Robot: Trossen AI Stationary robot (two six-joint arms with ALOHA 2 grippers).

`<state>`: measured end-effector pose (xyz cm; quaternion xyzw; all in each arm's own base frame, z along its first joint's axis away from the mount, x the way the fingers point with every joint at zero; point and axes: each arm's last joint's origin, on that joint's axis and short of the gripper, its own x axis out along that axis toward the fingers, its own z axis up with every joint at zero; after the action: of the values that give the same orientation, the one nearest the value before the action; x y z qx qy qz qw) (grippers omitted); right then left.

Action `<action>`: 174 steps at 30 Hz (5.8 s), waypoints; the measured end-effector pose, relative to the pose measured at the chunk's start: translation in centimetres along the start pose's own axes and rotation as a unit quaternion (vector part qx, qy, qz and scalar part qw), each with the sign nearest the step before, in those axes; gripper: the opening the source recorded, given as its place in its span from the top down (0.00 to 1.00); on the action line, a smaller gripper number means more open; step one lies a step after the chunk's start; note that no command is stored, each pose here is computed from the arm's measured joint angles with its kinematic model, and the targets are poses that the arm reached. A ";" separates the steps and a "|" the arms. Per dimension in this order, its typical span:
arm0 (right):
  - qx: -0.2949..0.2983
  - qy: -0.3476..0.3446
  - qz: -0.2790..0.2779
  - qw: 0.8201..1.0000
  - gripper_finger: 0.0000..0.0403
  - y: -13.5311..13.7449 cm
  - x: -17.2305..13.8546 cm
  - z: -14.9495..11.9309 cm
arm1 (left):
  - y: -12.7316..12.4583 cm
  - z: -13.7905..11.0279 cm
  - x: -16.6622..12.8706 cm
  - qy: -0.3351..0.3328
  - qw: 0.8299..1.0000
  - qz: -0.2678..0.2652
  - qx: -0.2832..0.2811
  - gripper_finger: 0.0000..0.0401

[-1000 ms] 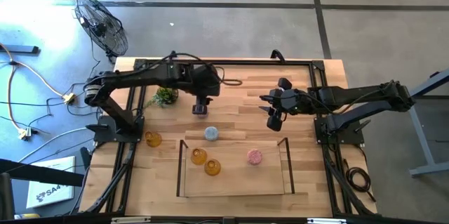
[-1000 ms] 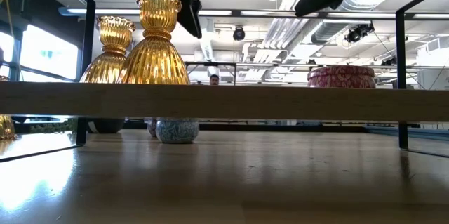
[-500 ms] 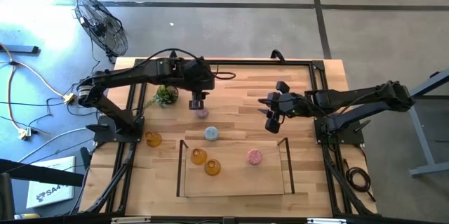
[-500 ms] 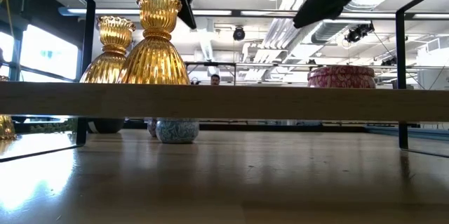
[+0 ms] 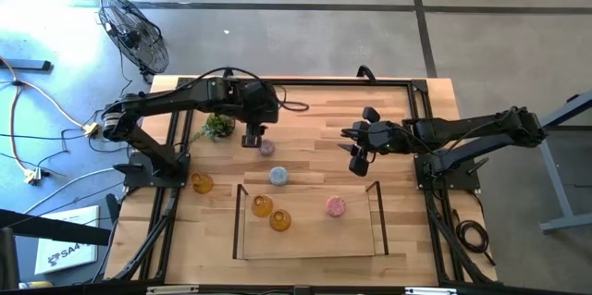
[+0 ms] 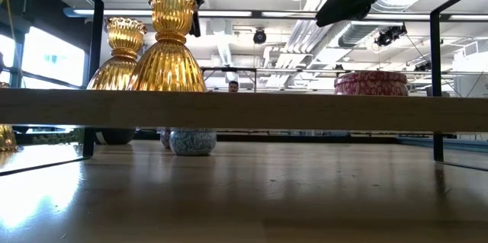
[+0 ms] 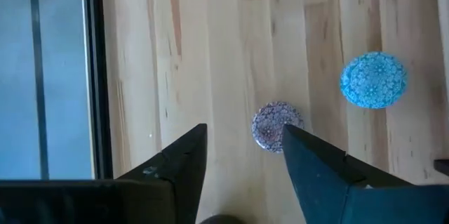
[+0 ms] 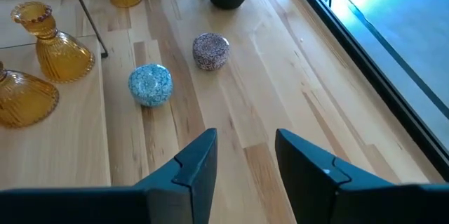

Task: Pick & Place candle stick holders
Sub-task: Put the red scented candle on the shelf

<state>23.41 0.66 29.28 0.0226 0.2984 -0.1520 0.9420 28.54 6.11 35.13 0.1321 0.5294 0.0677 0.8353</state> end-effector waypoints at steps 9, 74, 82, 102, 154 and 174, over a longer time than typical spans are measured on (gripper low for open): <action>0.001 0.001 0.006 1.000 0.65 0.0 0.0 0.0 | 0.2 -0.1 0.0 0.010 0.999 0.029 -0.024 0.28; -0.032 0.021 0.017 0.999 0.65 0.0 0.0 -0.3 | -1.9 -2.5 16.3 0.147 0.976 -0.130 0.091 0.11; -0.031 0.020 0.024 0.999 0.65 0.1 0.0 -0.3 | -2.7 -3.9 17.4 0.156 0.973 -0.146 0.089 0.11; -0.028 0.013 0.023 0.999 0.65 0.1 0.0 -0.2 | -2.4 -4.0 18.3 0.121 0.981 -0.141 0.059 0.26; -0.055 -0.150 -0.024 0.987 0.65 6.5 -10.2 -2.6 | -15.7 11.7 5.9 -0.094 0.941 -0.229 0.231 0.30; -0.022 -0.146 0.048 0.988 0.65 12.3 -9.7 -4.9 | -20.2 12.5 9.3 -0.099 0.934 -0.260 0.226 0.28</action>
<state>16.82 15.72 30.18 -0.0062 0.1591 -0.1021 0.9819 43.31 -12.75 26.27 0.1815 0.4612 -0.2865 0.8199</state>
